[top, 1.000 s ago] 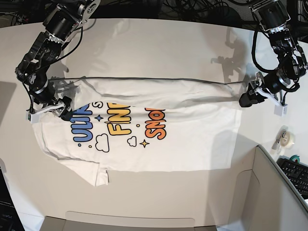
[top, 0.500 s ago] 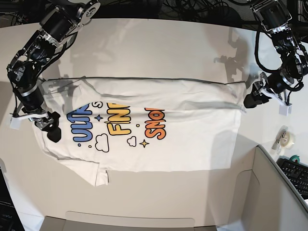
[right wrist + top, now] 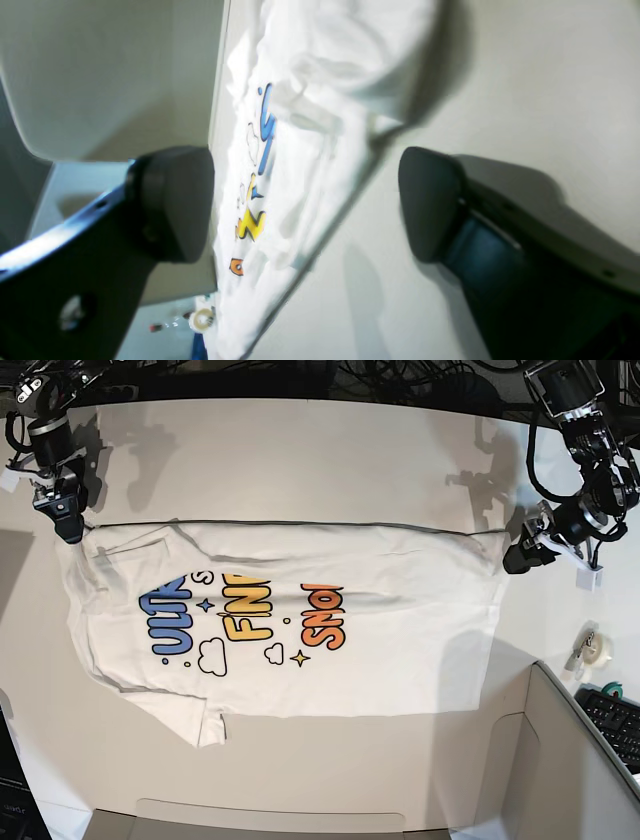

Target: Layout the t-shirt on the table in an organized manner, then fold the t-shirt properly

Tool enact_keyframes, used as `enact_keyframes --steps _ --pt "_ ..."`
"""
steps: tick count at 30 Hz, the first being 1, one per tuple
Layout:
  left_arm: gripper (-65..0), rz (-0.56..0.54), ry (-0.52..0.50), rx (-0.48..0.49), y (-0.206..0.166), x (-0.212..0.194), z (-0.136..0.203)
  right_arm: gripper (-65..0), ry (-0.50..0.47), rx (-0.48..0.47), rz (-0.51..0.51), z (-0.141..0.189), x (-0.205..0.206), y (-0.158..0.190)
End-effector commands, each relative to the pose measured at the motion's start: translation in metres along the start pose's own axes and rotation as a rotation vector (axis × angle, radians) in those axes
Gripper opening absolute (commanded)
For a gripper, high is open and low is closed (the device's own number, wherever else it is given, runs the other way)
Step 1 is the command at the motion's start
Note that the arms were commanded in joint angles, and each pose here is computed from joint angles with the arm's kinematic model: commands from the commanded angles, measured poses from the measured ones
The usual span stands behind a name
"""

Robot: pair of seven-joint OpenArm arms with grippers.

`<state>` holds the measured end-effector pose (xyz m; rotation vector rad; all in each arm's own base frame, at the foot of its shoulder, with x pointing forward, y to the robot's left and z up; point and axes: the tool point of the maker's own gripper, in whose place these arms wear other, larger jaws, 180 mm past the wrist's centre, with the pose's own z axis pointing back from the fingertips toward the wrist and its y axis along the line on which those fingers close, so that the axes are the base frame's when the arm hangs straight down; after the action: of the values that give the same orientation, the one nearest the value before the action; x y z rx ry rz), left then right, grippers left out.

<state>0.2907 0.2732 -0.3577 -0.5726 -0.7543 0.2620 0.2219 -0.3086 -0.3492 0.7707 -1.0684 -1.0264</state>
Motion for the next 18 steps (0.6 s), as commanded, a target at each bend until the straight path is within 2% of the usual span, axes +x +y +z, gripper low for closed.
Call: enact_keyframes --steps 1,4,10,12,16,18 --pt "-39.0 -0.031 -0.041 -0.014 -0.006 0.017 0.005 -8.5 -0.029 0.018 0.009 0.001 0.011 0.004" --pt "-39.0 -0.031 -0.041 -0.014 -0.006 0.017 0.005 -13.0 -0.032 0.019 -0.011 -0.003 0.014 0.0" --pt "-39.0 -0.03 0.007 -0.012 -0.005 0.01 0.006 -34.7 -0.032 0.046 -0.067 -0.02 0.013 -0.001" --pt "-39.0 -0.03 0.012 -0.012 -0.005 0.009 0.006 -34.7 -0.027 0.042 -0.076 -0.026 0.011 -0.002" --pt "-39.0 -0.028 0.019 -0.01 -0.004 0.007 0.006 -28.9 -0.04 0.025 -0.073 -0.034 0.011 -0.002" --pt "-39.4 -0.028 0.027 -0.01 -0.004 0.006 0.006 -26.7 -0.045 0.01 -0.117 -0.035 0.007 -0.005"
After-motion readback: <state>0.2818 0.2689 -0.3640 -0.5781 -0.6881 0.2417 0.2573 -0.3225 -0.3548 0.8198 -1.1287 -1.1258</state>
